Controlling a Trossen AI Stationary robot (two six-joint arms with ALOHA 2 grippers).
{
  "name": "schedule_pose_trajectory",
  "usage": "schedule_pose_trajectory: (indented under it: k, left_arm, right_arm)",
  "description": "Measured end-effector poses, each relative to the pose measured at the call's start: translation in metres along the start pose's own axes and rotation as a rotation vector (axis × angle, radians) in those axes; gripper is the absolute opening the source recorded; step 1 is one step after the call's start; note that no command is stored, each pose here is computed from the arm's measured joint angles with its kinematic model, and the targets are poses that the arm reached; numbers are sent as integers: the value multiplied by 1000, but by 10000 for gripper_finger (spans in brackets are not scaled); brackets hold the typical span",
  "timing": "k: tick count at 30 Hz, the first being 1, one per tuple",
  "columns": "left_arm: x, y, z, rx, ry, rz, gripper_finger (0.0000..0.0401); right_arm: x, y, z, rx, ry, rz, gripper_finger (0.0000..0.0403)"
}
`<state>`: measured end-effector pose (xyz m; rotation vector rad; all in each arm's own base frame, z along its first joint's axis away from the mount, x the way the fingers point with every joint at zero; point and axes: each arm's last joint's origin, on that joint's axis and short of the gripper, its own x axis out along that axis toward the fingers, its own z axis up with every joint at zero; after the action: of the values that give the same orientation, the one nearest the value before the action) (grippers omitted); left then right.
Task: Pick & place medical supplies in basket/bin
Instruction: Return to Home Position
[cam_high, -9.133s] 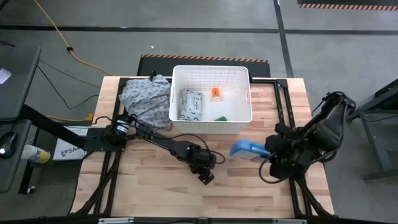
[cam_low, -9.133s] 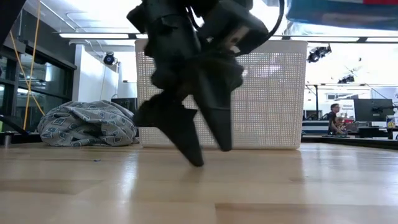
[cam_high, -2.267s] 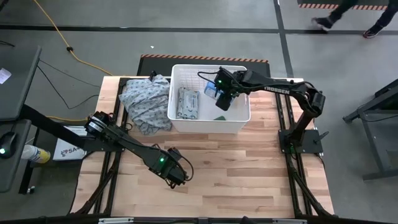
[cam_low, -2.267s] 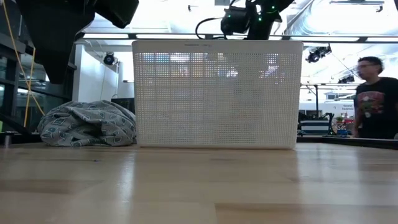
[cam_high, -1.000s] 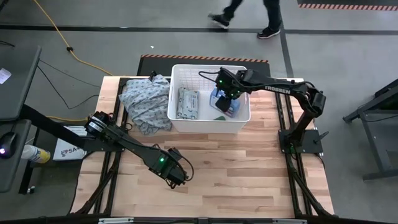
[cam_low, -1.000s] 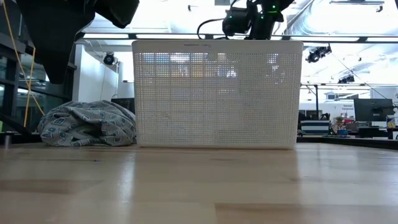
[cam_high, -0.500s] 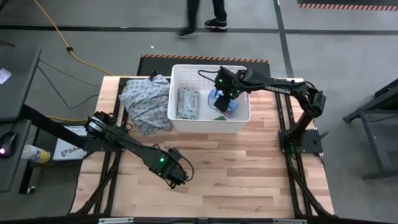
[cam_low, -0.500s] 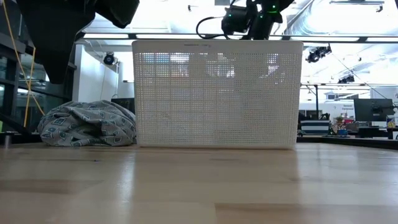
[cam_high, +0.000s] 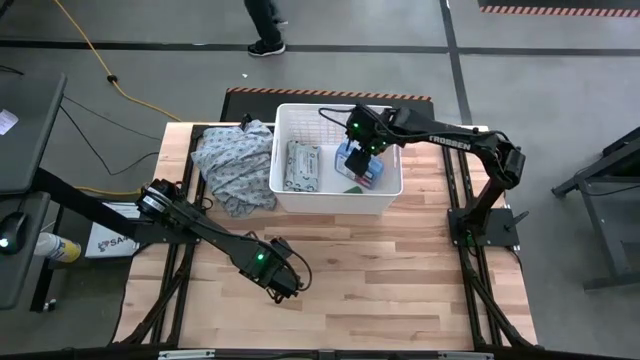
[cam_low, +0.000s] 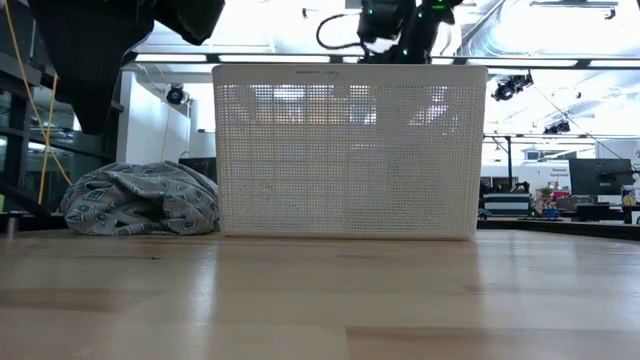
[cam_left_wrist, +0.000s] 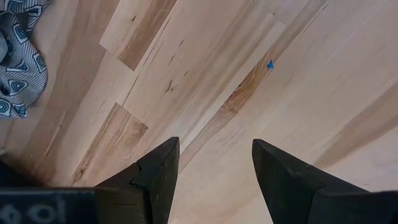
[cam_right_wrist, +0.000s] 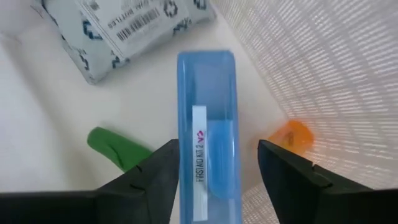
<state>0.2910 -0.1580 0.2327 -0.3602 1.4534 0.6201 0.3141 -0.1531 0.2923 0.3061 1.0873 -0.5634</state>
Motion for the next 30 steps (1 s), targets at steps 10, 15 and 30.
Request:
schedule_pose_trajectory:
  k: [10, 15, 30]
  left_arm:
    - [0, 0, 0, 0, 0, -1, 239]
    - [0, 0, 0, 0, 0, -1, 239]
    - [0, -9, 4, -15, -39, -88, 239]
  right_arm:
    - [-57, 0, 29, 8, -134, 22, 211]
    - [-103, 8, 42, -28, -252, 50, 190]
    - [-222, 47, 35, -171, -537, 199, 30]
